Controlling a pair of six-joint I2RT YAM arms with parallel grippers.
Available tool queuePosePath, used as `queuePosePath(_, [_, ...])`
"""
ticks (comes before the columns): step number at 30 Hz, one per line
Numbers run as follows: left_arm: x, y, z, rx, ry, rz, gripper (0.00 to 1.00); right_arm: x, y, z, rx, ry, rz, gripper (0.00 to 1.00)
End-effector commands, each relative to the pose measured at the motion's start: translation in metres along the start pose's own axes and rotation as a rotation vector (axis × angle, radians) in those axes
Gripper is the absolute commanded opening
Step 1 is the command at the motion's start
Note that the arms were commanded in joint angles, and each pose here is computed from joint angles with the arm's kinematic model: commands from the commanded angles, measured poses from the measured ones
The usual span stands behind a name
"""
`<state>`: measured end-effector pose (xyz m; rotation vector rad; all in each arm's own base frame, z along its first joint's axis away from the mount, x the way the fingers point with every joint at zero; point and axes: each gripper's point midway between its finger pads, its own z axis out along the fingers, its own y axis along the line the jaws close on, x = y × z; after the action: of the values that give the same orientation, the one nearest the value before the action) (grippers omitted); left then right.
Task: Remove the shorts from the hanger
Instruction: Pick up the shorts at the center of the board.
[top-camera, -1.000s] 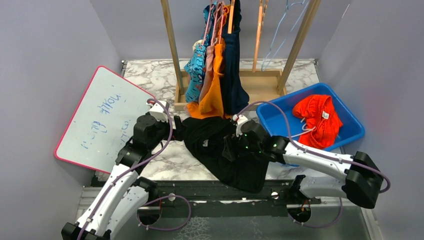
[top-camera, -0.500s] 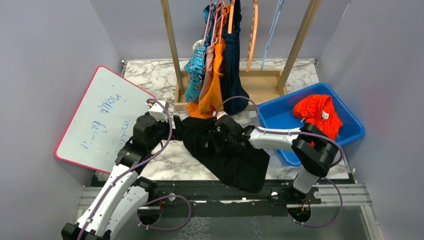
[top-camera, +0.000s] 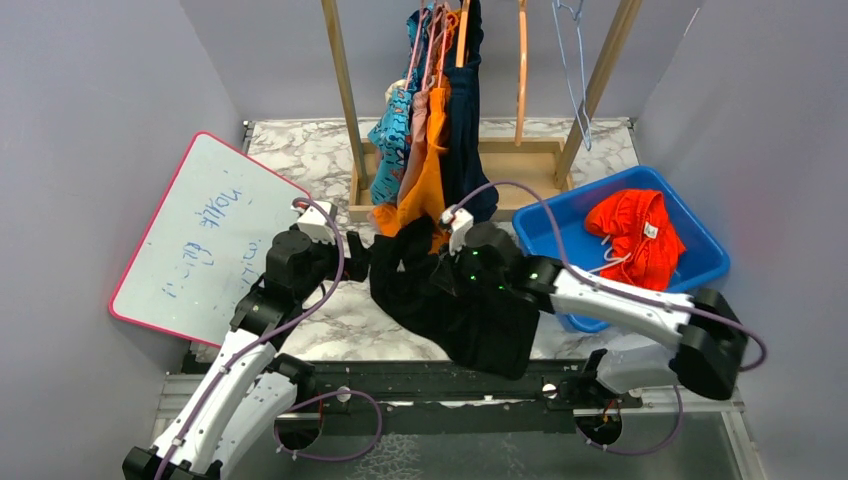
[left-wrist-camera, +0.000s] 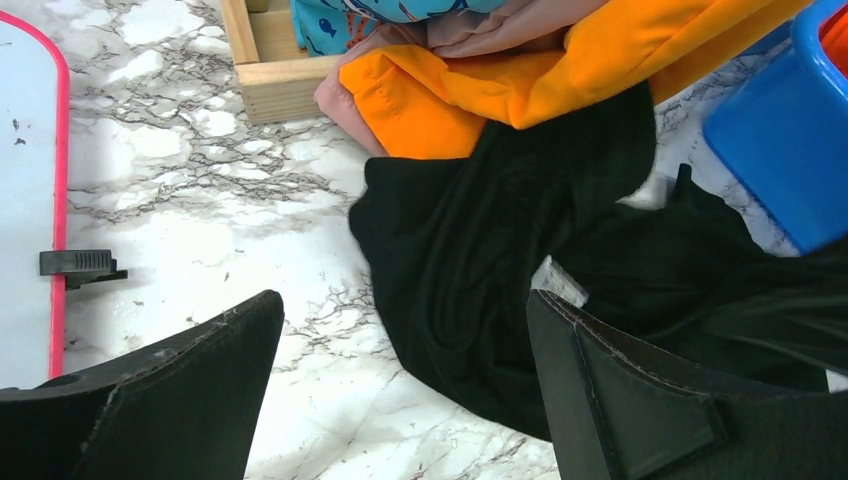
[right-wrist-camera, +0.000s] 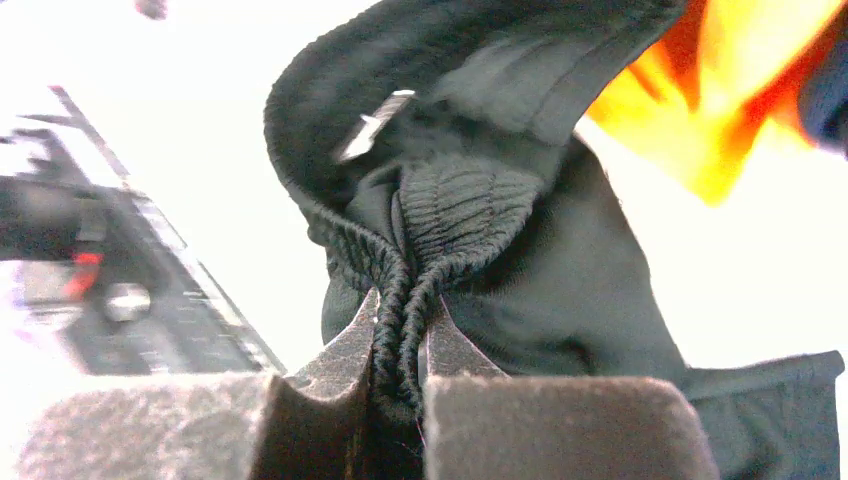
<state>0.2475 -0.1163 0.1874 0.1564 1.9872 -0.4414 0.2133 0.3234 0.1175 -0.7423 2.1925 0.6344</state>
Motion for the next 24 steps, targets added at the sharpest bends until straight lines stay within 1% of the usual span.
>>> queuePosePath(1, [-0.018, 0.001, -0.007, -0.017, -0.057, 0.0, 0.94, -0.09, 0.063, -0.072, -0.313, -0.339, -0.052, 0.01])
queuePosePath(5, [-0.024, 0.002, -0.012, -0.026, -0.089, -0.006, 0.94, -0.138, 0.077, -0.131, -0.379, -0.543, -0.112, 0.01])
queuePosePath(7, [-0.027, 0.003, -0.015, -0.033, -0.105, -0.008, 0.94, -0.146, 0.084, -0.151, -0.417, -0.604, -0.156, 0.01])
queuePosePath(9, [-0.028, 0.004, -0.017, -0.042, -0.117, -0.01, 0.94, -0.141, 0.084, -0.154, -0.431, -0.621, -0.181, 0.01])
queuePosePath(11, [-0.029, 0.005, -0.018, -0.044, -0.124, -0.011, 0.94, -0.12, 0.071, -0.135, -0.373, -0.557, -0.151, 0.01])
queuePosePath(12, [-0.029, 0.005, -0.018, -0.043, -0.123, -0.01, 0.94, -0.101, 0.056, -0.118, -0.31, -0.487, -0.102, 0.01])
queuePosePath(13, [-0.029, 0.005, -0.018, -0.044, -0.123, -0.011, 0.94, -0.084, 0.038, -0.104, -0.221, -0.428, -0.043, 0.01])
queuePosePath(14, [-0.029, 0.005, -0.018, -0.042, -0.123, -0.01, 0.94, -0.061, 0.02, -0.093, -0.13, -0.351, 0.054, 0.01])
queuePosePath(16, [-0.028, 0.004, -0.017, -0.039, -0.115, -0.01, 0.94, -0.014, -0.017, -0.081, 0.053, -0.239, 0.212, 0.01])
queuePosePath(17, [-0.027, 0.004, -0.017, -0.038, -0.113, -0.01, 0.94, 0.006, -0.025, -0.079, 0.088, -0.196, 0.244, 0.01])
queuePosePath(19, [-0.026, 0.003, -0.015, -0.034, -0.105, -0.009, 0.94, 0.035, -0.029, -0.079, 0.085, -0.141, 0.255, 0.04])
queuePosePath(20, [-0.025, 0.002, -0.014, -0.029, -0.099, -0.007, 0.94, 0.043, -0.029, -0.082, 0.081, -0.123, 0.268, 0.07])
queuePosePath(22, [-0.022, 0.0, -0.012, -0.016, -0.085, -0.007, 0.94, 0.055, -0.031, -0.088, 0.09, -0.086, 0.284, 0.18])
queuePosePath(24, [-0.019, -0.001, -0.009, -0.009, -0.069, -0.001, 0.95, 0.062, -0.03, -0.093, 0.089, -0.051, 0.285, 0.39])
